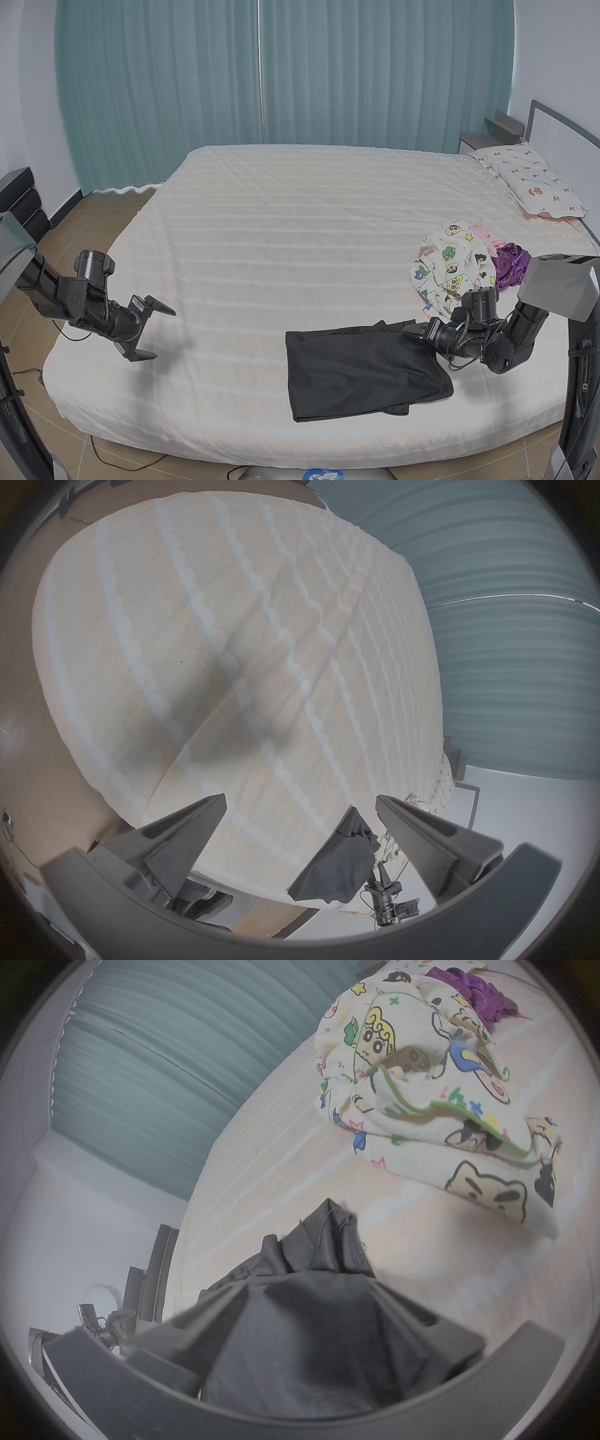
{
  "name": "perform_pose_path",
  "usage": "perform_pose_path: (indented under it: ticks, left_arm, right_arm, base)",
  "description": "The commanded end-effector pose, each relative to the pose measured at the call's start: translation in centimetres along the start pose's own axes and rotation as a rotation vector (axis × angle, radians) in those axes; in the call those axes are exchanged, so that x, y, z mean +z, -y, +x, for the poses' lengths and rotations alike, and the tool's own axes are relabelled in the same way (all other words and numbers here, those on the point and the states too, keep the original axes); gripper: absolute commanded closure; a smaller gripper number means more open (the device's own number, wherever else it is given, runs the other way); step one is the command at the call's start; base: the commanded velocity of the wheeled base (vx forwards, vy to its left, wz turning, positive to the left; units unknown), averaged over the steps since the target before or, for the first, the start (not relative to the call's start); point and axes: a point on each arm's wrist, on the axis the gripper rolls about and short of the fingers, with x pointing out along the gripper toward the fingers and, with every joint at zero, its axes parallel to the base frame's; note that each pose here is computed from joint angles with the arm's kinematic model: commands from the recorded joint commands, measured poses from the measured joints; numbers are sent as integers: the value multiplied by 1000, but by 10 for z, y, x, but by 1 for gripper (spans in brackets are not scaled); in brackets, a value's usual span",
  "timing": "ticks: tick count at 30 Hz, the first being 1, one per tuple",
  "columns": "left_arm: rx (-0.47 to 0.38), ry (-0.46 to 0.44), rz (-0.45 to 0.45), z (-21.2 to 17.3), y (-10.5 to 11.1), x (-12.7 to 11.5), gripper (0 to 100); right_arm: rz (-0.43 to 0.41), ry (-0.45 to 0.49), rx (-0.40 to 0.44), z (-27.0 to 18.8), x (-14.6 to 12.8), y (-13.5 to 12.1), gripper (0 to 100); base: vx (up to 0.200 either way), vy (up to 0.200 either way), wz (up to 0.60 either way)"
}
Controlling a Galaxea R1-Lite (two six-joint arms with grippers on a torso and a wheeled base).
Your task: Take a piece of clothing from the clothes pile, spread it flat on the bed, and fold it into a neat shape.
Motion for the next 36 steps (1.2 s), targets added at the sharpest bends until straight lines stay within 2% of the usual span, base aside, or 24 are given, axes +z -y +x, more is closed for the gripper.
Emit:
perform_pose_path:
  ticks: [1, 7, 12, 18, 26, 32, 33, 36]
  left_arm:
    - [1, 0, -1, 0, 0, 0, 0]
    - [-1, 0, 0, 0, 0, 0, 0]
    - [-1, 0, 0, 0, 0, 0, 0]
    - [-1, 0, 0, 0, 0, 0, 0]
    - [1, 0, -2, 0, 0, 0, 0]
    - [0, 1, -2, 0, 0, 0, 0]
    - [0, 1, -2, 0, 0, 0, 0]
    - [0, 1, -2, 0, 0, 0, 0]
  right_arm:
    - [2, 11, 1, 2, 3, 1, 100]
    - [46, 40, 19, 1, 10, -2, 100]
    - [45, 70, 31, -4, 15, -6, 100]
    - [45, 136, -7, -11, 22, -6, 100]
    - [52, 115, -37, -2, 15, 4, 100]
    - [59, 147, -50, 5, 22, 10, 100]
    - [59, 148, -52, 8, 21, 12, 0]
    - [54, 143, -52, 10, 17, 14, 0]
  base:
    - [0, 0, 0]
    - [0, 0, 0]
    - [0, 0, 0]
    - [0, 0, 0]
    - [0, 0, 0]
    - [0, 0, 0]
    - [0, 0, 0]
    - [0, 0, 0]
